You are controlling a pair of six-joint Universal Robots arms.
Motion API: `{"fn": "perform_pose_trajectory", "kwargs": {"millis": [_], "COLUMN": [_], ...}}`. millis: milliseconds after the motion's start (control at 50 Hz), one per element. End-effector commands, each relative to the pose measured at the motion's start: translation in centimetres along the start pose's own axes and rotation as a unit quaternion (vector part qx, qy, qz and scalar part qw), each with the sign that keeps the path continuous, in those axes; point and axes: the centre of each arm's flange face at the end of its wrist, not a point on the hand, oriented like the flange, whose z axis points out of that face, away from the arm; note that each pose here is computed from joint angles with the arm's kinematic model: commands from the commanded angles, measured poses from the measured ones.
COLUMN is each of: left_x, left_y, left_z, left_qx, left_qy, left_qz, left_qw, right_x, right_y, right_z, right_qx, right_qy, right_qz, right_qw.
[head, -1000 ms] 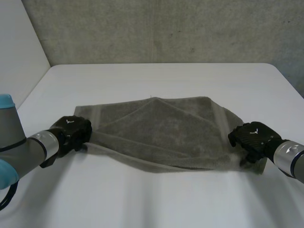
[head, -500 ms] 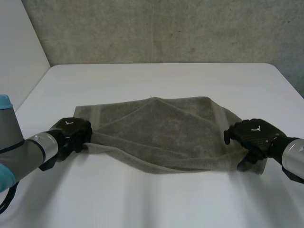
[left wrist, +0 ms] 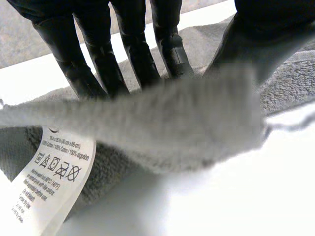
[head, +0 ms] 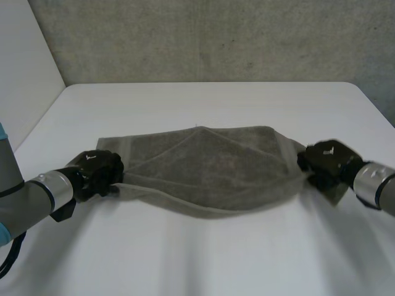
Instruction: Fold the towel.
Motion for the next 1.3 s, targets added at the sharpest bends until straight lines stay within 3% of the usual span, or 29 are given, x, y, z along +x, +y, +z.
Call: {"fn": "perform_pose_trajectory", "kwargs": {"millis": [20, 100, 260, 380, 500, 580, 700, 800, 1020, 1300], "left_x": [-0.4, -0.8, -1.0, -1.1, -1.3, -1.5, -1.5, -1.7, -1.6, -1.6], "left_y": [-0.2, -0.2, -0.3, -0.4, -0.4, -0.4, -0.4, -0.4, -0.4, -0.2], "left_z": [0.0, 0.1, 0.4, 0.4, 0.4, 0.4, 0.4, 0.4, 0.4, 0.3], "left_qx": [0.006, 0.010, 0.023, 0.026, 0.027, 0.029, 0.029, 0.029, 0.029, 0.025], "left_qy": [-0.002, -0.007, -0.011, -0.012, -0.014, -0.018, -0.018, -0.019, -0.019, -0.019], "left_qz": [-0.001, -0.002, -0.015, -0.033, -0.035, -0.036, -0.037, -0.038, -0.038, -0.040], "left_qw": [1.000, 1.000, 1.000, 0.999, 0.999, 0.999, 0.999, 0.999, 0.999, 0.999], "right_x": [1.9, 1.7, 0.8, 1.1, 1.0, 1.3, 0.8, -0.5, -2.8, -3.8], "right_y": [-2.9, -1.9, 0.1, -1.4, -4.6, -7.8, -8.5, -6.5, -1.9, 0.5], "right_z": [3.0, 6.6, 10.1, 10.4, 8.1, 4.6, 2.2, 0.1, -0.7, -4.1], "right_qx": [0.026, -0.040, -0.151, -0.138, -0.099, -0.040, -0.009, -0.016, -0.013, -0.011], "right_qy": [-0.001, -0.016, -0.012, -0.005, -0.035, -0.046, -0.030, -0.026, -0.005, -0.002], "right_qz": [0.100, 0.129, 0.129, 0.129, 0.137, 0.119, 0.084, 0.012, -0.107, -0.129], "right_qw": [0.995, 0.991, 0.980, 0.982, 0.985, 0.991, 0.996, 0.999, 0.994, 0.992]}}
